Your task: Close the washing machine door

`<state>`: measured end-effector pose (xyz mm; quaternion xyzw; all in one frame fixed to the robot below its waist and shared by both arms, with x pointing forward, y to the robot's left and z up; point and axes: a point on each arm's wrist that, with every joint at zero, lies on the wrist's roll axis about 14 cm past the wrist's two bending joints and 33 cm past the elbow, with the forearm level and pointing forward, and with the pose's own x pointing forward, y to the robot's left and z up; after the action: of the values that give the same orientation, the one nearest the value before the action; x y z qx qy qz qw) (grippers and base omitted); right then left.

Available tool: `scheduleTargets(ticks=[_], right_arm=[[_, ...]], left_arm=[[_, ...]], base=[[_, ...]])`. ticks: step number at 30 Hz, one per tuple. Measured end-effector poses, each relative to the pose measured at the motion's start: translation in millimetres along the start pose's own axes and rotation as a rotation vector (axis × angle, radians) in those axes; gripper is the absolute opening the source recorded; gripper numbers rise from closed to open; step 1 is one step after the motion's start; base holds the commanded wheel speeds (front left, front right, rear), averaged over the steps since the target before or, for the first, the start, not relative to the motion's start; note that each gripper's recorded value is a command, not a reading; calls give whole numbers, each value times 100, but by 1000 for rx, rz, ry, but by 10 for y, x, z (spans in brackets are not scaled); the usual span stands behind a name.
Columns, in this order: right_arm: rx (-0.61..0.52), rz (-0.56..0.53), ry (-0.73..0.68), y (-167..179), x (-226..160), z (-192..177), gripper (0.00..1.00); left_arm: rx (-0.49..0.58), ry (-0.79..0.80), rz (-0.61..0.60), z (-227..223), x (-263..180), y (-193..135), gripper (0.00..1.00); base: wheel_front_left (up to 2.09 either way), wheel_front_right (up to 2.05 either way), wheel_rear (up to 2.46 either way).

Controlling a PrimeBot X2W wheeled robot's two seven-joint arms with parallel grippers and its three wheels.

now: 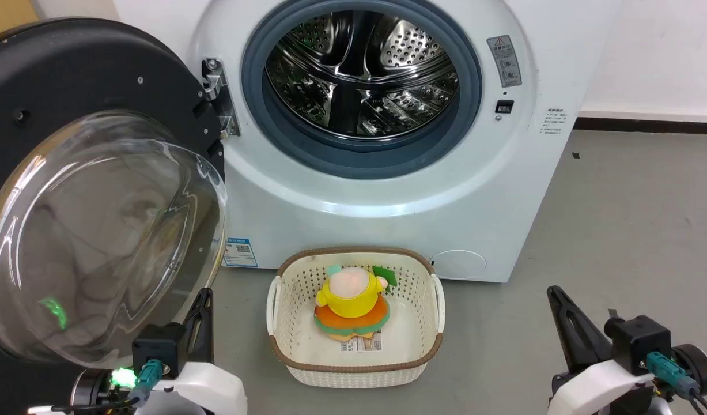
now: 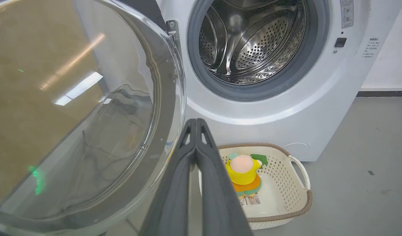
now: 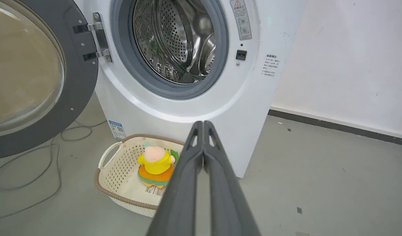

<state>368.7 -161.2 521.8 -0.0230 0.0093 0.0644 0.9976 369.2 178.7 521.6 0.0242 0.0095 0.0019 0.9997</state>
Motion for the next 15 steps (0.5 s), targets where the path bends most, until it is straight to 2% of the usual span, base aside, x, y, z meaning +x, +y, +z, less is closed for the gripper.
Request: scheduleTargets(ticks=[1,2,15], right_arm=[[0,0,0,-1,0,0,0],[0,0,0,-1,0,0,100],[5,2,-7,6,3,3,100]], left_arm=[[0,0,0,0,0,0,0],[0,0,0,0,0,0,100],[0,-7,-1,3,-5,-8,100]], base=[[0,0,0],[0,0,0],[0,0,0]])
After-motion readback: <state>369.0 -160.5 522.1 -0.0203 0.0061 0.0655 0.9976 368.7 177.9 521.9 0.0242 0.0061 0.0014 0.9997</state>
